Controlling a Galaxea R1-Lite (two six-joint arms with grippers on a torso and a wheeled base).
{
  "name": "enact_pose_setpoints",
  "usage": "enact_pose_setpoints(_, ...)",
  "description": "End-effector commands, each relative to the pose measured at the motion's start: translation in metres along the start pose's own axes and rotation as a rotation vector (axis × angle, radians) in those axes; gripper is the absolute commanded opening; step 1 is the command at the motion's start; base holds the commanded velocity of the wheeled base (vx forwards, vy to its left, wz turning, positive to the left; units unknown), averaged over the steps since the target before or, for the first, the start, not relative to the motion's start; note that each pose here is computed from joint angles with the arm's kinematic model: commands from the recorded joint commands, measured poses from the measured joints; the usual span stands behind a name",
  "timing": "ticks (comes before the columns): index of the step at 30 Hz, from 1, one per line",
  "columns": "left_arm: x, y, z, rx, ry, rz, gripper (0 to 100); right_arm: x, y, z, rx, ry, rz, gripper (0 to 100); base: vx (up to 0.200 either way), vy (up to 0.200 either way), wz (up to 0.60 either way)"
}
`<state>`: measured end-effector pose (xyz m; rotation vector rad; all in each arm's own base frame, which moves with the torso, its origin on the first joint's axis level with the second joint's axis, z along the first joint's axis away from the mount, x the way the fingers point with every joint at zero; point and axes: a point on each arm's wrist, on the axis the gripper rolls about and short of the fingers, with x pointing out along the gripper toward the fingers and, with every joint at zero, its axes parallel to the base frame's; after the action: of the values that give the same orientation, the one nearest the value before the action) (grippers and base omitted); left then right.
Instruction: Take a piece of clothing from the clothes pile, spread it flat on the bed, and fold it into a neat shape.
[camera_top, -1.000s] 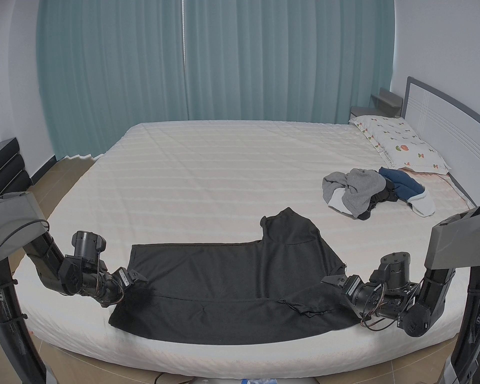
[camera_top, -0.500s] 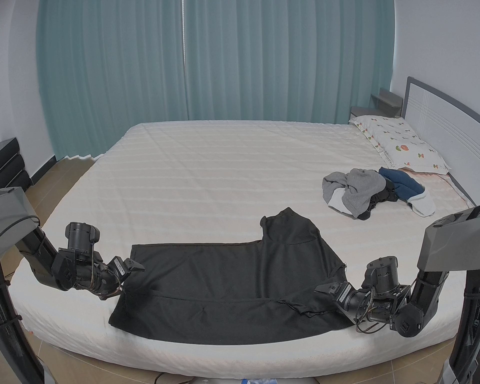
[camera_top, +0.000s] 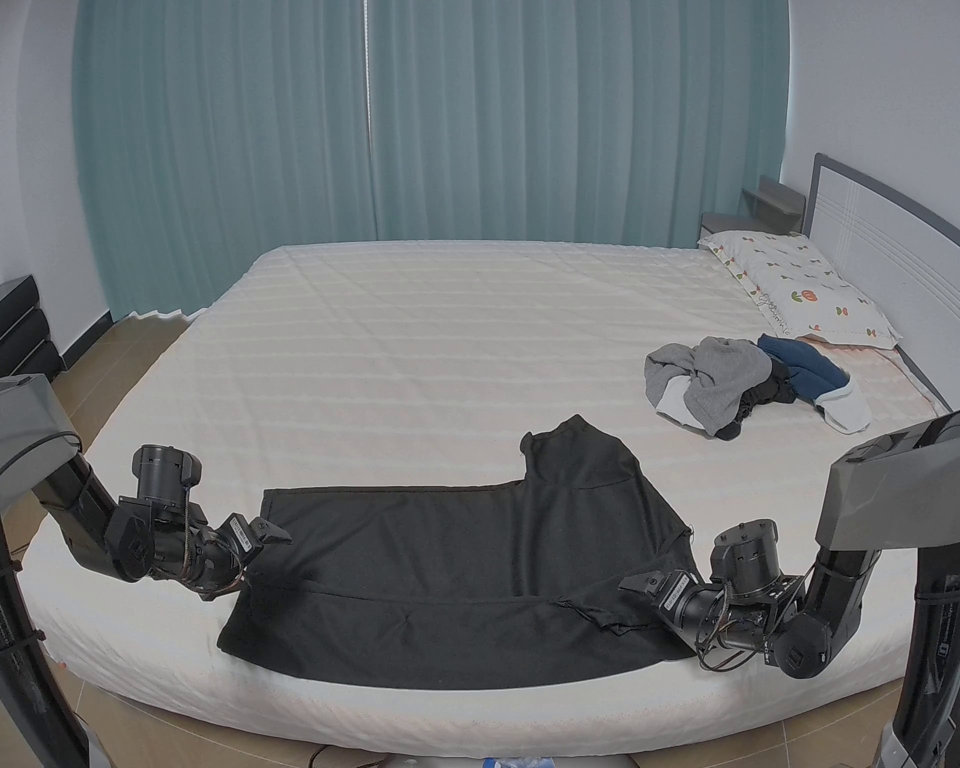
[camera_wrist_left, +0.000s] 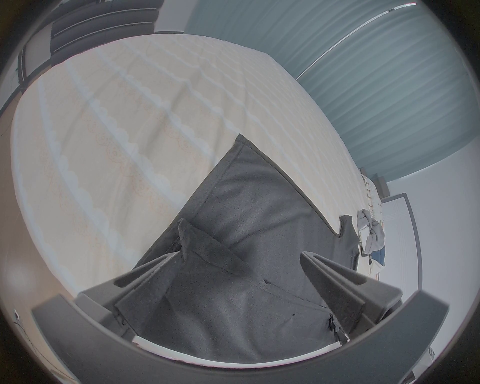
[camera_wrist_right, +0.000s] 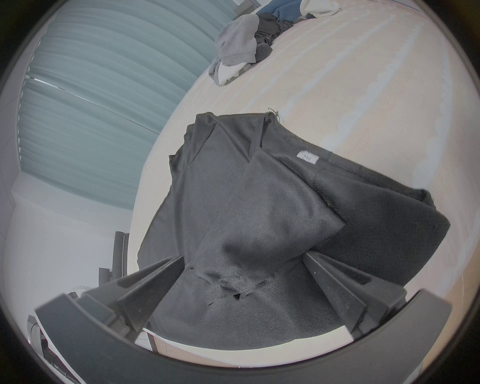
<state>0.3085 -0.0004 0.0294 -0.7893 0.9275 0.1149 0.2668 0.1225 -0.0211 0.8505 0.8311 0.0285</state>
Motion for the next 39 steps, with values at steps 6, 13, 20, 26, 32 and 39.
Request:
enact_pose_setpoints(6,0.004,0.002,-0.001,-0.003,0.009,0.008,100,0.006,0.004,-0.002,0.001,-0.01,-0.043,100,0.0,0.0,0.0)
enact_pose_setpoints(13,0.004,0.002,0.0,-0.004,0.005,0.008,100,-0.012,0.017,0.006,0.016,-0.027,-0.014,100,0.0,0.0,0.0)
enact_pose_setpoints(20,0.006,0.003,-0.001,-0.003,0.011,0.013,100,-0.002,0.007,-0.011,-0.007,0.039,-0.082,100,0.0,0.0,0.0)
enact_pose_setpoints(26,0.007,0.004,-0.001,-0.002,0.014,0.016,100,-0.001,0.007,-0.01,-0.005,0.041,-0.084,100,0.0,0.0,0.0)
enact_pose_setpoints(32,0.007,0.004,-0.001,-0.002,0.014,0.016,100,0.002,0.004,-0.008,0.002,0.03,-0.09,100,0.0,0.0,0.0)
enact_pose_setpoints(39,0.006,0.003,-0.001,-0.004,0.011,0.013,100,0.003,0.003,-0.007,0.005,0.023,-0.092,0,0.0,0.0,0.0)
